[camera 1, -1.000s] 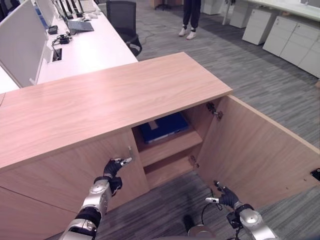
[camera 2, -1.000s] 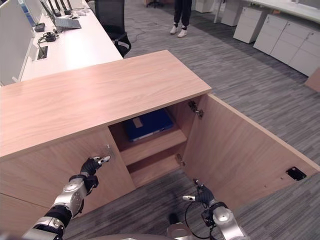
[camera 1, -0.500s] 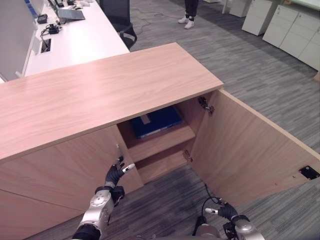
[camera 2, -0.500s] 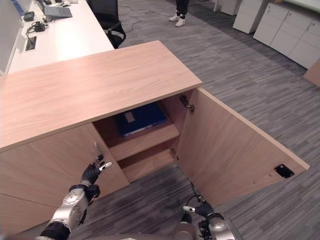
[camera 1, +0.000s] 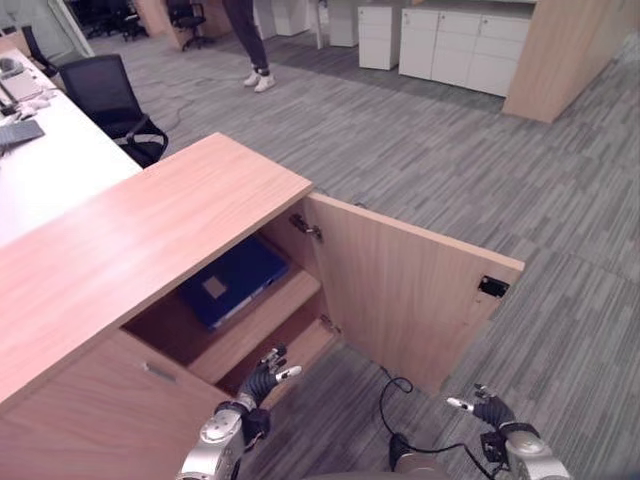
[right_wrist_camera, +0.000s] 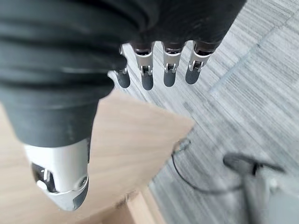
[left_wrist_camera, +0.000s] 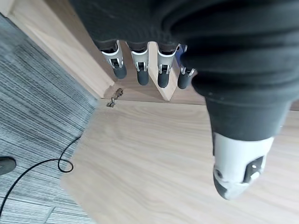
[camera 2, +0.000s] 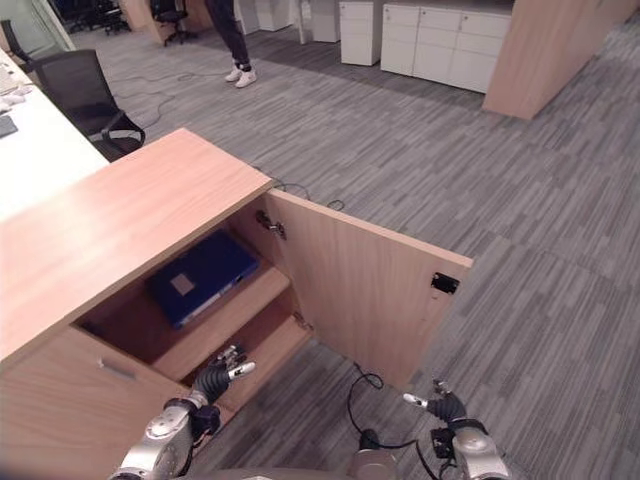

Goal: Put the empty folder in the office cabinet

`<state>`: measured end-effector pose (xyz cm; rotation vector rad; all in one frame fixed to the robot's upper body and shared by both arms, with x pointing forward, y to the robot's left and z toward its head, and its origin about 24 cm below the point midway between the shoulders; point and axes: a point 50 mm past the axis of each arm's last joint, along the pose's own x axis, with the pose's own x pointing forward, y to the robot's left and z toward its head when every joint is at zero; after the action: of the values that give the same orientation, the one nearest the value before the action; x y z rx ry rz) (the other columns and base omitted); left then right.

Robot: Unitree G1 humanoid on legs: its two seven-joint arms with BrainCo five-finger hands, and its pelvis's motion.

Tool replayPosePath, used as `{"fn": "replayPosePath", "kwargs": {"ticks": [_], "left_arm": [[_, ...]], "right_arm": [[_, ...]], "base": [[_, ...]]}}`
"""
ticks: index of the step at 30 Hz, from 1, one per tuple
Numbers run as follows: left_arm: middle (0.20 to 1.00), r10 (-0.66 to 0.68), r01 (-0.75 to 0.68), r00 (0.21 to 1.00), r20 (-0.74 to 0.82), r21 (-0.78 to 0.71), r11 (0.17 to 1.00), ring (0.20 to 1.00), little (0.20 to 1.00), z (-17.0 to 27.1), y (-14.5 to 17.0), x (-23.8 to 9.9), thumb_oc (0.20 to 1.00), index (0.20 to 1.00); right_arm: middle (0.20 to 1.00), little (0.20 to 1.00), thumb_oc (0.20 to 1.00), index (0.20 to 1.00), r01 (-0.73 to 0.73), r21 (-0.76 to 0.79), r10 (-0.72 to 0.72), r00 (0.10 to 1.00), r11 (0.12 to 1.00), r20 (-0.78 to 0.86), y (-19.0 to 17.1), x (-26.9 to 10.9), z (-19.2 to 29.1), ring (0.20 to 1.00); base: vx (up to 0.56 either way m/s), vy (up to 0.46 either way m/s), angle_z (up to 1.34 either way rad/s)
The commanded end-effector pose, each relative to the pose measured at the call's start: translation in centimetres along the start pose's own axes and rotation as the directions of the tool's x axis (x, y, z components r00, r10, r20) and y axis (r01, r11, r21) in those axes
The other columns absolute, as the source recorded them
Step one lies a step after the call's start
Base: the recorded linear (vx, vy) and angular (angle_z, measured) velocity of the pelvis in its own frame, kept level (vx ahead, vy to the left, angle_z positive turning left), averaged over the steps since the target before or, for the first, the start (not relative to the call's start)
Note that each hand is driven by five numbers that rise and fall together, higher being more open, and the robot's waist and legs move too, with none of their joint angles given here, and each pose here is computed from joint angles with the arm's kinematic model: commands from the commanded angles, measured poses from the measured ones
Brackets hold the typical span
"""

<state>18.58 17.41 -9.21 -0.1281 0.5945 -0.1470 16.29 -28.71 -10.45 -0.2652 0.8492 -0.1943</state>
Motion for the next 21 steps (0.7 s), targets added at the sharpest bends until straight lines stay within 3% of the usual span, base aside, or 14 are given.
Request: {"fn": "replayPosePath", "kwargs": {"ticks": [1, 9, 21], "left_arm": [[1.000, 0.011, -0.014, 0.998, 0.059, 0.067, 0.998, 1.000, 1.000, 1.2, 1.1, -0.2, 1.000, 1.000], [1.000, 0.007, -0.009, 1.000, 0.018, 0.121, 0.993, 1.000, 1.000, 0.4, 2.2, -1.1, 1.000, 1.000], [1.000, 0.002, -0.002, 1.000, 0.004, 0.150, 0.989, 1.000, 1.000, 0.4, 2.0, -0.8, 1.000, 1.000]], "right_arm": [[1.000, 1.000, 1.000, 1.000, 0.081, 0.153, -0.094, 0.992, 0.985, 0.083, -1.9, 0.6, 2.5, 1.000], [1.000, 1.000, 1.000, 1.000, 0.228, 0.193, -0.265, 0.944, 0.954, 0.195, -7.5, 0.3, 6.7, 1.000], [1.000, 1.000, 1.000, 1.000, 0.098, 0.085, -0.127, 0.862, 0.992, 0.491, -3.0, -0.1, 15.3, 1.000]], "base": [[0.08, -0.044, -0.17], [0.05, -0.001, 0.04], [0.02, 0.018, 0.13]]}}
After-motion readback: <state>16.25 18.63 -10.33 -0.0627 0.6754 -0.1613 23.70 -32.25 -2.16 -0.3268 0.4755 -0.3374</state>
